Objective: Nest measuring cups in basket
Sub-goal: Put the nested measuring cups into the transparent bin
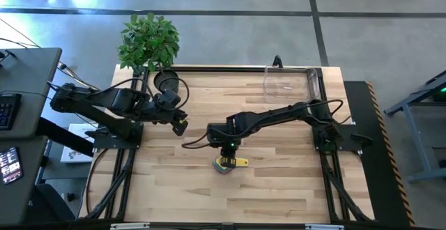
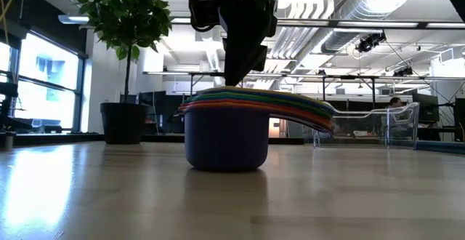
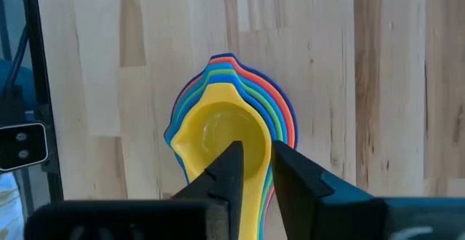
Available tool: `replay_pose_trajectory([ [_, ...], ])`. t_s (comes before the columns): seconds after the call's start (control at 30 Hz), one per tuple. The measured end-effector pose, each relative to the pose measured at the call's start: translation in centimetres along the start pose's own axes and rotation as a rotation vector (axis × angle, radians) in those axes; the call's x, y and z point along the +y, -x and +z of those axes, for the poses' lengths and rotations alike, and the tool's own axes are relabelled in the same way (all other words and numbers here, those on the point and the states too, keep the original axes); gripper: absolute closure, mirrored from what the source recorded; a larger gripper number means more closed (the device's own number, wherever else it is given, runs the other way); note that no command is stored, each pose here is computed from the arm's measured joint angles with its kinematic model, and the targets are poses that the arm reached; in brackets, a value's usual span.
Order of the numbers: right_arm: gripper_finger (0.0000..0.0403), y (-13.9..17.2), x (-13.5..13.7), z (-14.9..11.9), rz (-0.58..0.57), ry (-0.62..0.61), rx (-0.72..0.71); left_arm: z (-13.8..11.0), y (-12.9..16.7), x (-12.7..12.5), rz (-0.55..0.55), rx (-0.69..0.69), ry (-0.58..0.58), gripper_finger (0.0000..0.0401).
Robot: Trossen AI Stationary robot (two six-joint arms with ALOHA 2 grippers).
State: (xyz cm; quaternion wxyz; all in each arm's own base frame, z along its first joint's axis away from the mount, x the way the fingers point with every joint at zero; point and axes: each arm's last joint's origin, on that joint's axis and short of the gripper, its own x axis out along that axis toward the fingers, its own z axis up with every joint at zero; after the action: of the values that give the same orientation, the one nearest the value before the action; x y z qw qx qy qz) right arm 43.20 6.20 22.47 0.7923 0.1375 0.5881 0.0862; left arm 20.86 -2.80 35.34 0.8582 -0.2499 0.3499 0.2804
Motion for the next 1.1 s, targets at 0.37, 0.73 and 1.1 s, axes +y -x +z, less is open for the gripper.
replay_pose_trajectory([
  [0.37, 0.0336, 0.8, 0.2, -0.1, 0.003, -0.166, -0.006, -0.1, 0.0, -0.1, -0.017, 0.02, -0.042, 0.0341],
  [0.73, 0.0336, 2.2, 2.1, -0.9, -0.021, -0.349, -0.021, -0.9, 1.1, -0.6, -0.085, 0.022, -0.246, 0.0341],
  [1.1, 0.0336, 4.3, 4.2, -1.3, -0.021, -0.492, -0.121, -2.6, 2.1, 1.0, -0.284, -0.02, -0.366, 0.0341],
])
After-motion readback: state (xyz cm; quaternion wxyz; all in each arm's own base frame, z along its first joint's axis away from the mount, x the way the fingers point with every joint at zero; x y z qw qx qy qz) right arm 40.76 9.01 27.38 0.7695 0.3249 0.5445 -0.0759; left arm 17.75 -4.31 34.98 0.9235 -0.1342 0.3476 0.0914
